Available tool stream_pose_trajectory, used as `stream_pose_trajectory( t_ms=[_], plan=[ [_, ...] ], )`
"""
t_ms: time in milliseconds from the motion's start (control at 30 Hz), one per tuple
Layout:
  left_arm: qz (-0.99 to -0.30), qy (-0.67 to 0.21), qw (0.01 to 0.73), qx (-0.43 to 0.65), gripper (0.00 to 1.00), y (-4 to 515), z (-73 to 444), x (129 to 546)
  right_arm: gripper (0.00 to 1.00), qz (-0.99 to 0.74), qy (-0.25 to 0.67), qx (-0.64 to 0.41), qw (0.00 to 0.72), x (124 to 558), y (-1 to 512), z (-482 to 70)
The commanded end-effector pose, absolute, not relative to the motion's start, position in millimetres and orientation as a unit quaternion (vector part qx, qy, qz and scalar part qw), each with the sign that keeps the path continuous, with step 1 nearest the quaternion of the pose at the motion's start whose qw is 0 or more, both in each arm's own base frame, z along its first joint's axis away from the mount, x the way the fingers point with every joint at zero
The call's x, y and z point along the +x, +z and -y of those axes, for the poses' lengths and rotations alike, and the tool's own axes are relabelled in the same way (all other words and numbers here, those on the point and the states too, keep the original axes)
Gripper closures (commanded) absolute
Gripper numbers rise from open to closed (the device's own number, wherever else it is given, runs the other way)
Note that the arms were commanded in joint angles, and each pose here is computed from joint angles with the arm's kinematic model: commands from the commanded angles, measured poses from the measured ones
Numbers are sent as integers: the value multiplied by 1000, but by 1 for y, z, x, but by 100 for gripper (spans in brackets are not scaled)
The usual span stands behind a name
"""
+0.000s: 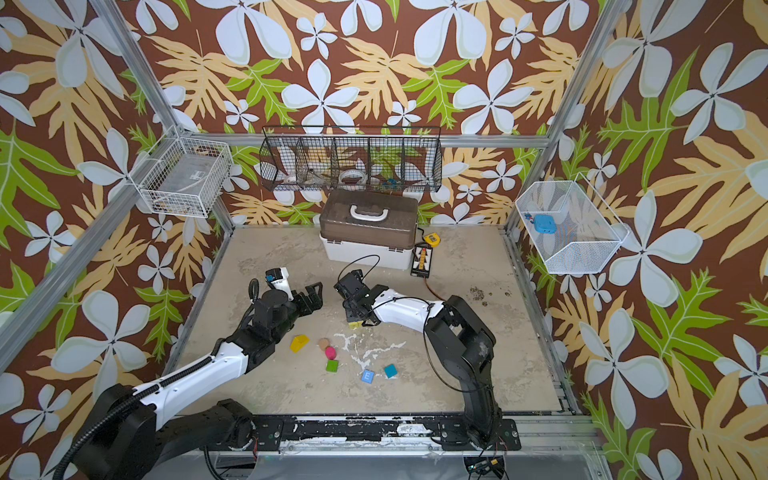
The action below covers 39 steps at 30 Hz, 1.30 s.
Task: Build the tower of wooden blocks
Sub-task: 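Set the purple cube on the red arch and open the right gripper, then lower the left gripper over the blue E cube while the right gripper withdraws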
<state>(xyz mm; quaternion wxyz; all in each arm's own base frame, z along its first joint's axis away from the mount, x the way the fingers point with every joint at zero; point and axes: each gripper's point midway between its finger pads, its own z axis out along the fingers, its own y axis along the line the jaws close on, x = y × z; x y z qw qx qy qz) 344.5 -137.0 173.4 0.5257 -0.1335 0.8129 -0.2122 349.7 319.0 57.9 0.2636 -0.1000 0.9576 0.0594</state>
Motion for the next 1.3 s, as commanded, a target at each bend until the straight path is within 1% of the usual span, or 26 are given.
stream_pose_trajectory(
  t_ms=[0,100,233,400,533,633,733,800,867,967,1033,1167,1267],
  plan=[
    [-805,-219,533,-138,3,179,137,347,61,-959,49,-100,261,348,58,-315],
    [-805,-221,533,-137,3,180,138,347,60,-958,50,-98,264,348,61,-314],
    [-804,-221,536,-135,3,181,138,347,54,-954,52,-101,277,350,75,-313],
    [-802,-233,537,-122,3,184,142,344,47,-940,46,-87,328,353,122,-296],
    [-785,-273,551,-81,2,197,157,336,41,-926,56,-53,370,354,158,-265],
    [-766,-285,575,-40,2,215,173,322,41,-920,85,-4,383,356,169,-229],
    [-755,-279,593,-7,1,229,194,299,39,-908,83,42,409,355,180,-192],
    [-747,-316,584,13,2,238,214,280,36,-898,82,66,427,353,190,-171],
    [-745,-356,563,35,5,241,235,259,35,-888,99,91,439,351,199,-155],
    [-759,-371,532,57,6,219,254,226,31,-870,106,113,468,343,215,-139],
    [-769,-363,519,83,7,201,264,207,28,-862,110,120,480,338,219,-134],
    [-801,-341,475,130,8,166,284,182,28,-852,117,128,494,334,221,-129],
    [-819,-312,463,133,9,145,286,170,28,-853,108,136,492,335,218,-126]
  ],
)
